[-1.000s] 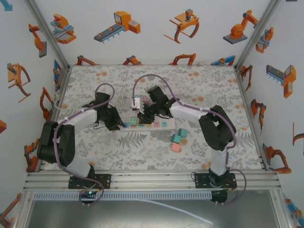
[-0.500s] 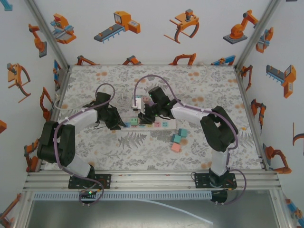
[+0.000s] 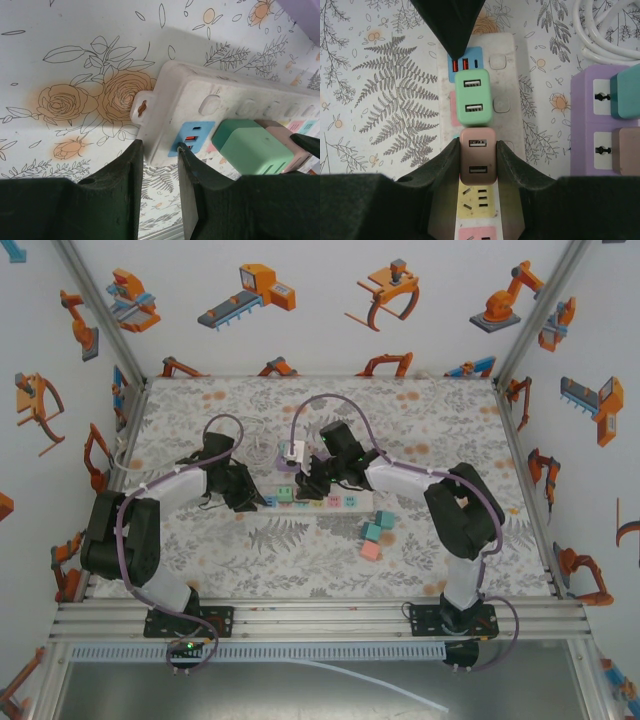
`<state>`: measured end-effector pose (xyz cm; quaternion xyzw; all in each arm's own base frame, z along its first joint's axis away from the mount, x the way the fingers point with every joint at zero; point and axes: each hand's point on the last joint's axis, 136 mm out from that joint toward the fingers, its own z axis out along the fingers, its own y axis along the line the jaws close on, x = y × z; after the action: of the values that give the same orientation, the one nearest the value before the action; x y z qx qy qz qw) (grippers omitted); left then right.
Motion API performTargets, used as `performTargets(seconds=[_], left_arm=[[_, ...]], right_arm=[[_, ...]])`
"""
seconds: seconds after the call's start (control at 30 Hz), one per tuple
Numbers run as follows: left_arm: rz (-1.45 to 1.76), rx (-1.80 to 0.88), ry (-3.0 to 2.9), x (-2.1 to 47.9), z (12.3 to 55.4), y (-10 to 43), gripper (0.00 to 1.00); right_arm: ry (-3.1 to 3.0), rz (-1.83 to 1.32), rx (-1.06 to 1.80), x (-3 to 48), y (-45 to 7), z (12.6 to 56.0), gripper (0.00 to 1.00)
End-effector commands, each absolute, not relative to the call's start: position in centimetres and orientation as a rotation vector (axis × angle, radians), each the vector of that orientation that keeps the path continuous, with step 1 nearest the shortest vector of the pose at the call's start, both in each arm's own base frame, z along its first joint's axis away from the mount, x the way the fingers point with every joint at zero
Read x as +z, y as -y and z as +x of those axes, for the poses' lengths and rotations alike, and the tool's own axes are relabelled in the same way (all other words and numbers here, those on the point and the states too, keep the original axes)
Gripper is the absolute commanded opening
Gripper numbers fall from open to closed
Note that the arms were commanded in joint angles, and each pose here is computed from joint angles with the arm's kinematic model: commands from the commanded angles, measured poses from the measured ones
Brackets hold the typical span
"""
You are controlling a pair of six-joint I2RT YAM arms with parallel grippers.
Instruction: Pull the plug off the socket
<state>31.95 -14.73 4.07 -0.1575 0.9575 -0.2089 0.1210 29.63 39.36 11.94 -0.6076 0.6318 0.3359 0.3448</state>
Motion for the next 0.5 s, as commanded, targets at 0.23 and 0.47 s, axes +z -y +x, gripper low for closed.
performTargets(seconds=[0.23,0.47], left_arm=[[-0.511,-0.294,-2.933,-0.99,29.11,11.51,0.32],[-0.506,-0.293,-2.936,-1.06,29.07,11.53,0.32]], right_arm=[[-1.462,-1.517,0.961,17.74,-39.66,29.44,0.00],[-1.463,-1.544,0.929,17.22,-39.12,29.34,0.00]])
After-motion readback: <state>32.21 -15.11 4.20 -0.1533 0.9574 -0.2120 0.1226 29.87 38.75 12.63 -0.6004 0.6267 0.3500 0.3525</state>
